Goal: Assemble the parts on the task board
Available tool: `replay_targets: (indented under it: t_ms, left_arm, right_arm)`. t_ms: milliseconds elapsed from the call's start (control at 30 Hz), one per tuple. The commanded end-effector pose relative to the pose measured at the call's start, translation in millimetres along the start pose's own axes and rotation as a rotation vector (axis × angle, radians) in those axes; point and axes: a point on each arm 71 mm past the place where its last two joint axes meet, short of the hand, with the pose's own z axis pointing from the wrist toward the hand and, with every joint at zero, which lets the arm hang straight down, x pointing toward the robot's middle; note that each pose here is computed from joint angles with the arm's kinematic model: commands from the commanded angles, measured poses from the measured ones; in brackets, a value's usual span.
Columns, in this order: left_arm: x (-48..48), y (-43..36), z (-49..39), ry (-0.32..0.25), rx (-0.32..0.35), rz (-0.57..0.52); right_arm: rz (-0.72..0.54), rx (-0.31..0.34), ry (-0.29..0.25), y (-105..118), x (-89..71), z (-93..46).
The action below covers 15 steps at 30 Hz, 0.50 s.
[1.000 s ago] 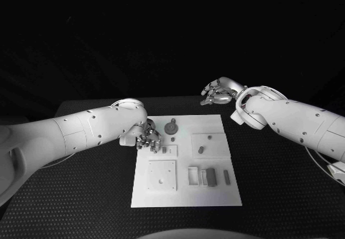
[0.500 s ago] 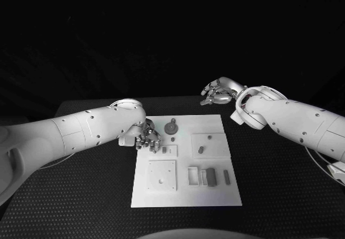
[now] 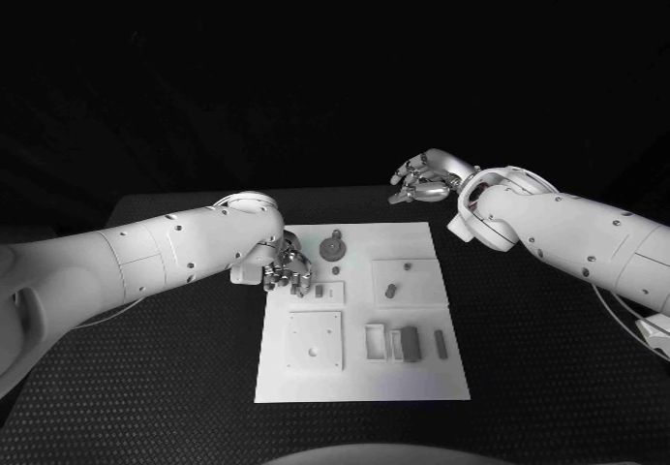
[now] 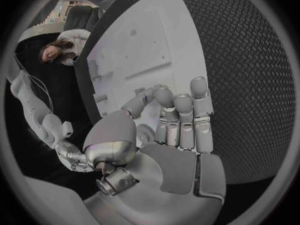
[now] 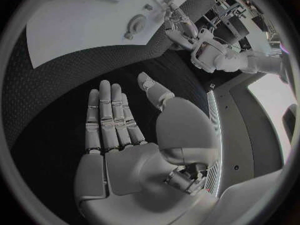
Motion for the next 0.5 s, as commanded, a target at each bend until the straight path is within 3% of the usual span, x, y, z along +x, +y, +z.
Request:
replay_targets:
  t_ms: [33, 500]
  left_arm:
    - [12.9, 5.3, 7.7, 0.031, -0.041, 0.029]
    - [11.9, 5.2, 8.0, 0.015, -0.04, 0.022]
  right_arm:
    - [0.002, -0.011, 0.013, 1.1, 1.4, 0.1]
    - [0.002, -0.012, 0.013, 1.1, 1.4, 0.1]
